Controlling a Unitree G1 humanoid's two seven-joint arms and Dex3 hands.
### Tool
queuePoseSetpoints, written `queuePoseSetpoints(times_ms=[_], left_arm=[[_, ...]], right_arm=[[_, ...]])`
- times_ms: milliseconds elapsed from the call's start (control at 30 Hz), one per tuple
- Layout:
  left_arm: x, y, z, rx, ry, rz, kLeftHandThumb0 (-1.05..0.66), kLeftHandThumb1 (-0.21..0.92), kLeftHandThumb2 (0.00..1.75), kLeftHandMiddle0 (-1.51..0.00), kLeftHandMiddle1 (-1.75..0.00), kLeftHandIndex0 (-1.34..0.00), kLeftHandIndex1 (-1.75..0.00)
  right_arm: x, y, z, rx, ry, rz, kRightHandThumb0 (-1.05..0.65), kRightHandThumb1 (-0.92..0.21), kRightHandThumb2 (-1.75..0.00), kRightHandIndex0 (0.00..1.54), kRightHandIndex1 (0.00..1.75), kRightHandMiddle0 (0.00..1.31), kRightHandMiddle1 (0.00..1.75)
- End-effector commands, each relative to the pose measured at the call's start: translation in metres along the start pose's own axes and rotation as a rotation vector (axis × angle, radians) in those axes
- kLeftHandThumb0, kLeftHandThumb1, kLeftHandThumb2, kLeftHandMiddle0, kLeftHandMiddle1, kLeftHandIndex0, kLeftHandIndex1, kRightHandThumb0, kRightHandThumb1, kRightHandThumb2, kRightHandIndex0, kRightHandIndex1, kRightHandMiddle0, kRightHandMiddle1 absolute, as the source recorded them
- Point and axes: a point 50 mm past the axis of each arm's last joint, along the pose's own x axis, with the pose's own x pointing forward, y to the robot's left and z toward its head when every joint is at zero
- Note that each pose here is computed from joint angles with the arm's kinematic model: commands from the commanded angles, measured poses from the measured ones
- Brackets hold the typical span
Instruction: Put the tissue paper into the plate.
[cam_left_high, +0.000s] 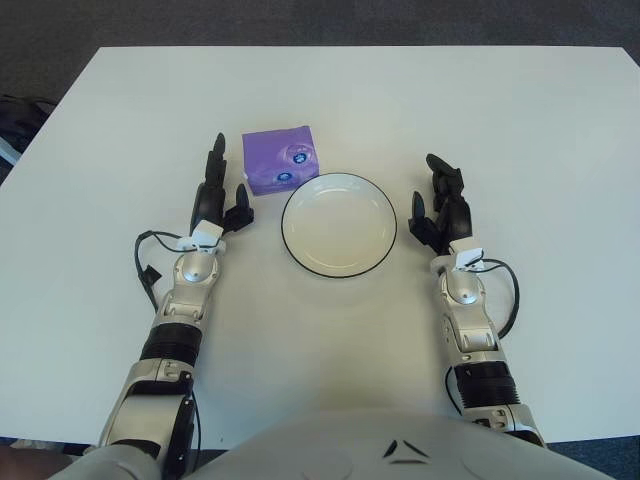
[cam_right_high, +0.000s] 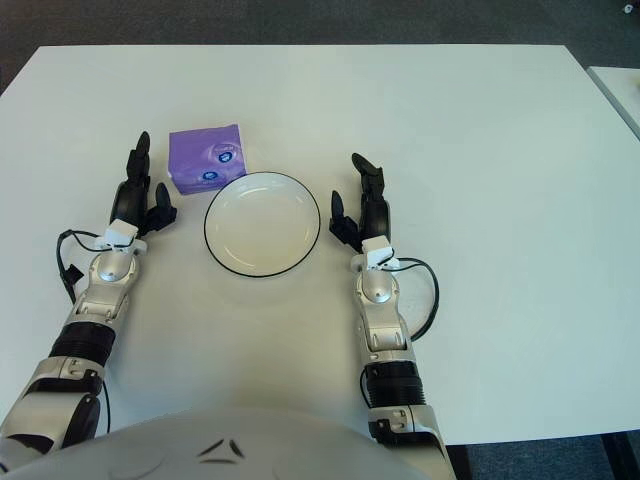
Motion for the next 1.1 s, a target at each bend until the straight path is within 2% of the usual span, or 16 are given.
queuePoseSetpoints(times_ms=[0, 800, 1067], left_arm=[[-0.057, -0.024, -0.045, -0.033, 0.252, -0.038, -0.88, 0.92, 1.07, -0.02, 0.00, 0.00, -0.10], [-0.055, -0.015, -0.044, -0.051, 0.240, 0.009, -0.86, 0.92, 1.04, -0.04, -0.01, 0.00, -0.10], [-0.045, -0.004, -0.030, -0.039, 0.174, 0.070, -0.84, 0.92, 1.03, -0.05, -0.01, 0.00, -0.14]], right_arm=[[-0.021, -0.007, -0.032, -0.019, 0.189, -0.011, -0.63, -0.92, -0.71, 0.27, 0.16, 0.00, 0.58], [-0.021, -0.005, -0.032, -0.014, 0.188, -0.010, -0.62, -0.92, -0.70, 0.27, 0.16, 0.00, 0.58], [-0.021, -0.003, -0.033, -0.014, 0.189, -0.008, -0.62, -0.92, -0.69, 0.28, 0.16, 0.00, 0.59]])
